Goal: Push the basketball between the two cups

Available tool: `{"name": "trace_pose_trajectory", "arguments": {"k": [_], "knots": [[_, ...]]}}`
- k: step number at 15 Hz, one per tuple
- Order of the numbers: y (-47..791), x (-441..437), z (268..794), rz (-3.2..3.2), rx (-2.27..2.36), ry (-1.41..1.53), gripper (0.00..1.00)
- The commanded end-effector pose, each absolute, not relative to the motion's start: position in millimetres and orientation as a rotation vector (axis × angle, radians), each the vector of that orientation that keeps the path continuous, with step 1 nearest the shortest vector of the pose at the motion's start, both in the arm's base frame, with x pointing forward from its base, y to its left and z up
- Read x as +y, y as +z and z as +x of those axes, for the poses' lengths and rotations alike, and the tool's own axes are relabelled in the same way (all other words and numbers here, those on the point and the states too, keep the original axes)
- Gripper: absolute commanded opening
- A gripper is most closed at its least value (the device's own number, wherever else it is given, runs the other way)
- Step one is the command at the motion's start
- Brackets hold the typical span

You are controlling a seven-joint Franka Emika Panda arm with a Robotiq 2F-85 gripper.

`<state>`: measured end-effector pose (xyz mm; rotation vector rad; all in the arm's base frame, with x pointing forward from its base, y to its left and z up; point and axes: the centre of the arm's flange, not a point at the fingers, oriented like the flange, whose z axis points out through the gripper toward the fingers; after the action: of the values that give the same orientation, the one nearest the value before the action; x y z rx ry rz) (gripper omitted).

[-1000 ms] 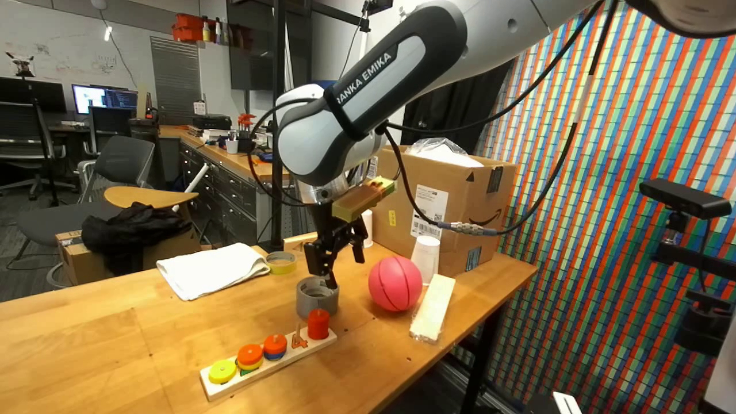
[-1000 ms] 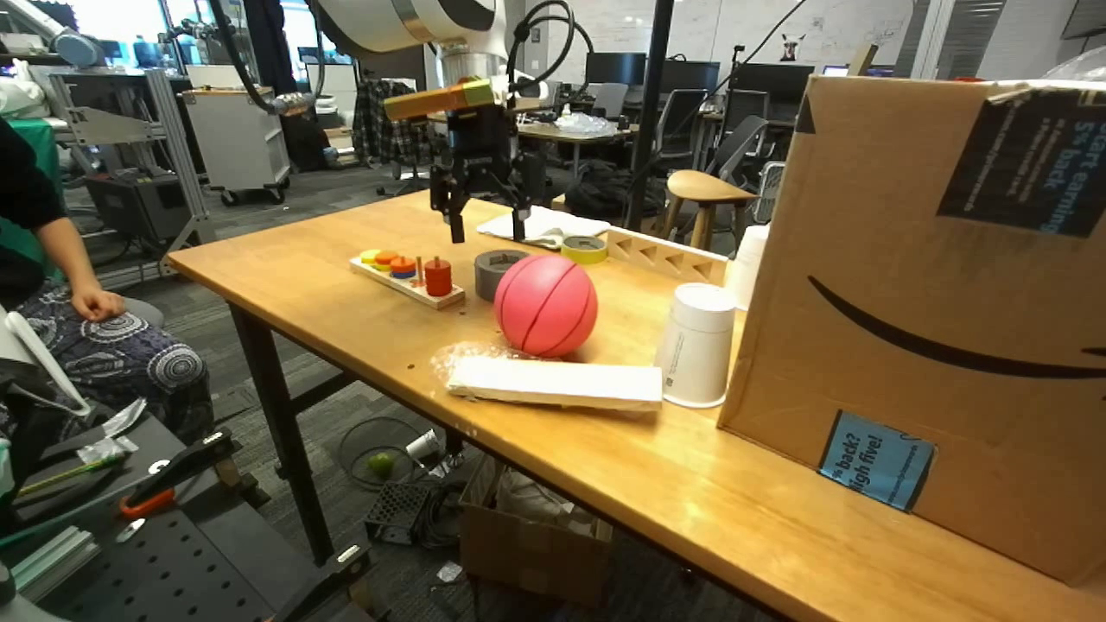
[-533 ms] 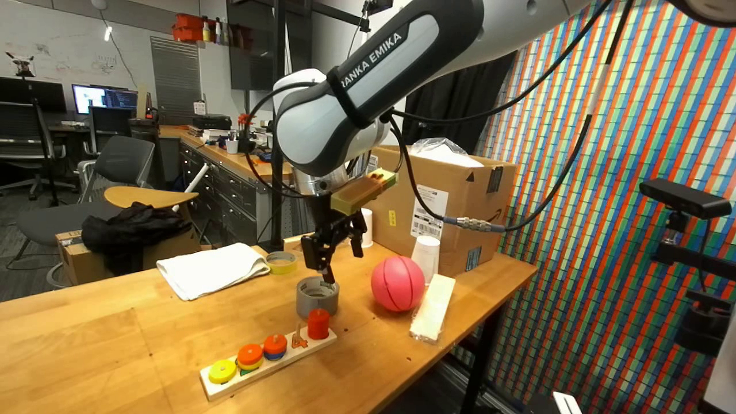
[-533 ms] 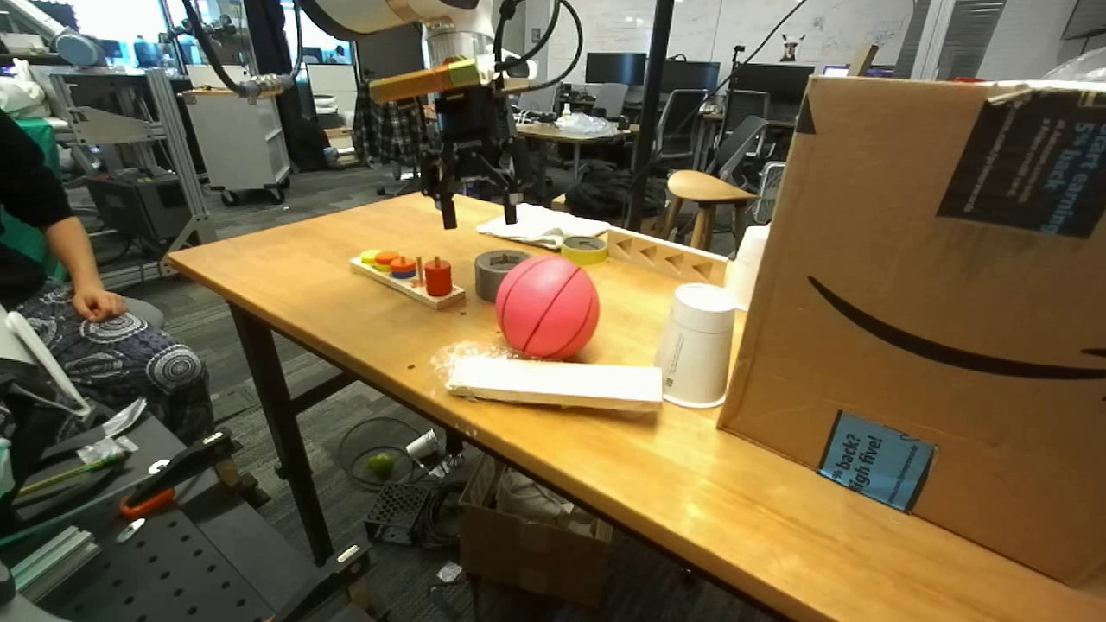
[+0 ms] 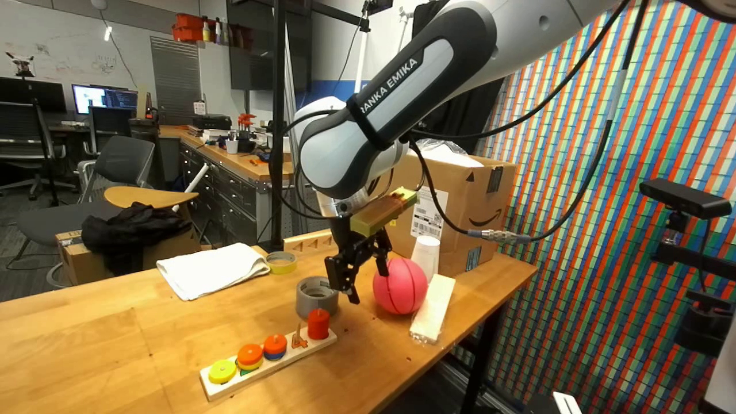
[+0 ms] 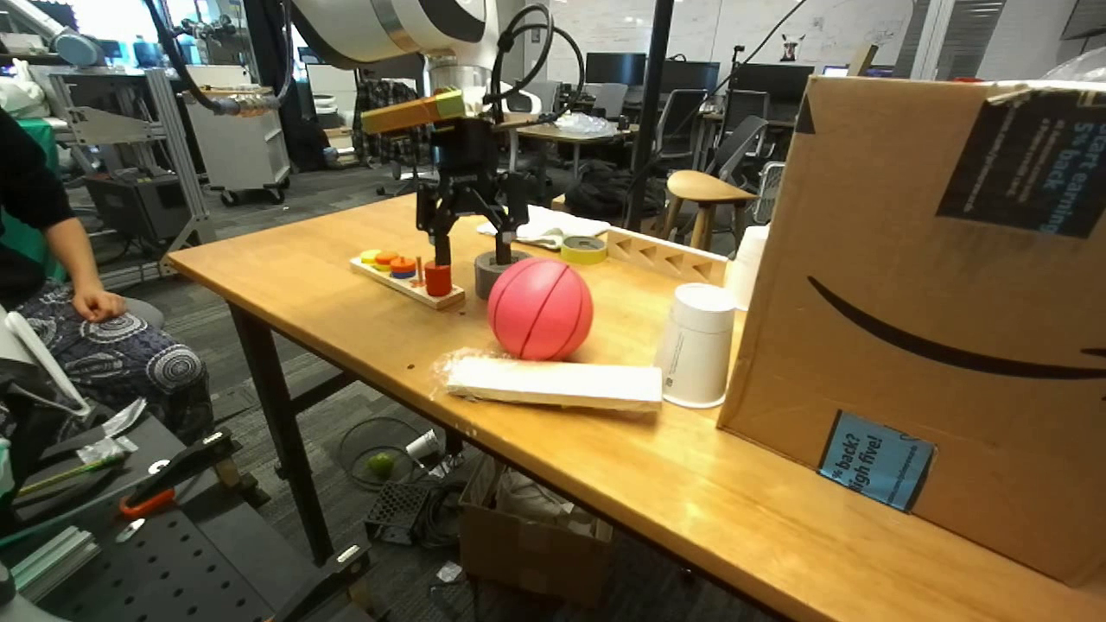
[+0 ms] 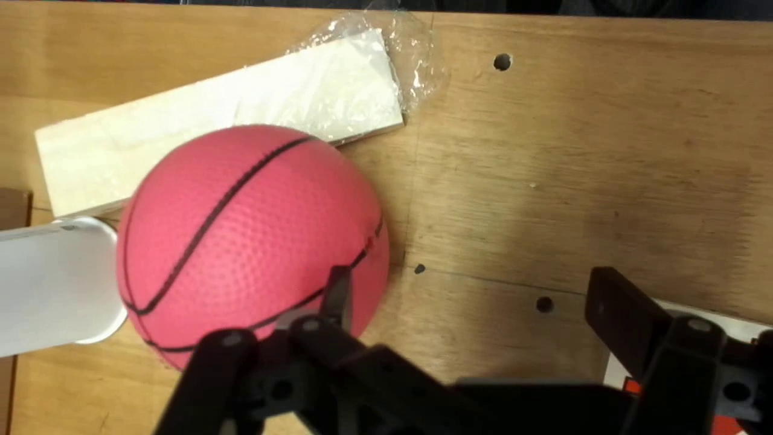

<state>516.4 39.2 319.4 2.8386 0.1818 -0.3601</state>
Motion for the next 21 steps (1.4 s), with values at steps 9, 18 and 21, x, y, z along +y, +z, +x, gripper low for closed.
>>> {"name": "trace_pose_trajectory", "arguments": {"k": [9, 18, 21], "knots": [[319.0, 22.6, 485.8, 2.847, 0.062, -0.400, 1.00], [309.7, 12.9, 492.1, 2.851, 0.048, -0.435, 1.00], [315.7, 12.5, 508.9, 2.839, 0.080, -0.419, 1.00]]}}
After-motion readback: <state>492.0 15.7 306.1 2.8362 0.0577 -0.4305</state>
